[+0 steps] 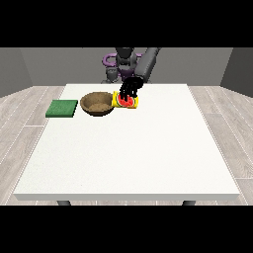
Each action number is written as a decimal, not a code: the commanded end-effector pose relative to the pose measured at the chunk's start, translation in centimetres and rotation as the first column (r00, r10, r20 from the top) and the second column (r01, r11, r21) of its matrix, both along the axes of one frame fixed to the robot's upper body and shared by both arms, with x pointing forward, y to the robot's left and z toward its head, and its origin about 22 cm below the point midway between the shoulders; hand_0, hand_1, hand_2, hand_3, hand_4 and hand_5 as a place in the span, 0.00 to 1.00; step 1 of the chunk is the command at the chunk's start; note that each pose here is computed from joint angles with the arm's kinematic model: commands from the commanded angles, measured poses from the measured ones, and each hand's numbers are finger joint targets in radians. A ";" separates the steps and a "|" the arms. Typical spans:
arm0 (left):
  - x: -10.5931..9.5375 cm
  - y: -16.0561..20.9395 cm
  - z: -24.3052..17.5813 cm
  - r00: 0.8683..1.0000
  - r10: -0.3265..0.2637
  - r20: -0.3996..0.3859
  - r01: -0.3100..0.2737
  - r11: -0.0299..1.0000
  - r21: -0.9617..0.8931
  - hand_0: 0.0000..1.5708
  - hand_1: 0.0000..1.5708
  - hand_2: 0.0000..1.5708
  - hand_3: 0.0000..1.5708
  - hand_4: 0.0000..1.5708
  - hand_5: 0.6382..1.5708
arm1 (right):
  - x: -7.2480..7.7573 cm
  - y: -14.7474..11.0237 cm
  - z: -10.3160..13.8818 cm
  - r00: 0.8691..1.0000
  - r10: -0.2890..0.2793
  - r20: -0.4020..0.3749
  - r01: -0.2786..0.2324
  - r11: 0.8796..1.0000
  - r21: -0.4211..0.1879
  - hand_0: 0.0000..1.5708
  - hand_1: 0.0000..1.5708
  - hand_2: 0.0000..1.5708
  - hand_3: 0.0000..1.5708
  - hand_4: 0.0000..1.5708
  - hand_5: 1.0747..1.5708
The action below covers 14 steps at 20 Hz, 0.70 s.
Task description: Pick the cup and pour the ball into the bowl, then pick the bowl and place it on the pad
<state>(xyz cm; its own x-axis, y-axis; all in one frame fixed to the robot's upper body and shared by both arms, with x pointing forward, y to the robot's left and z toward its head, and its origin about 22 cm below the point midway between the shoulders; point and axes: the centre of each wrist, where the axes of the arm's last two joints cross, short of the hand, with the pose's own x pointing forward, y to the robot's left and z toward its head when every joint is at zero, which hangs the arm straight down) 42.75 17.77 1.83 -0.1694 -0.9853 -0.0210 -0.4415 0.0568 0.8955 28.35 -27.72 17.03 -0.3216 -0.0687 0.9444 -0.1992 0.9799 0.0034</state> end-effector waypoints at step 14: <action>-2.0 -10.3 -0.7 0.997 -0.068 -0.032 0.072 0.737 0.672 0.95 0.95 1.00 1.00 0.67 0.94 | 1.7 -2.7 -5.9 0.985 -0.081 -0.153 0.086 0.996 0.026 0.00 0.00 0.00 0.00 0.25 0.99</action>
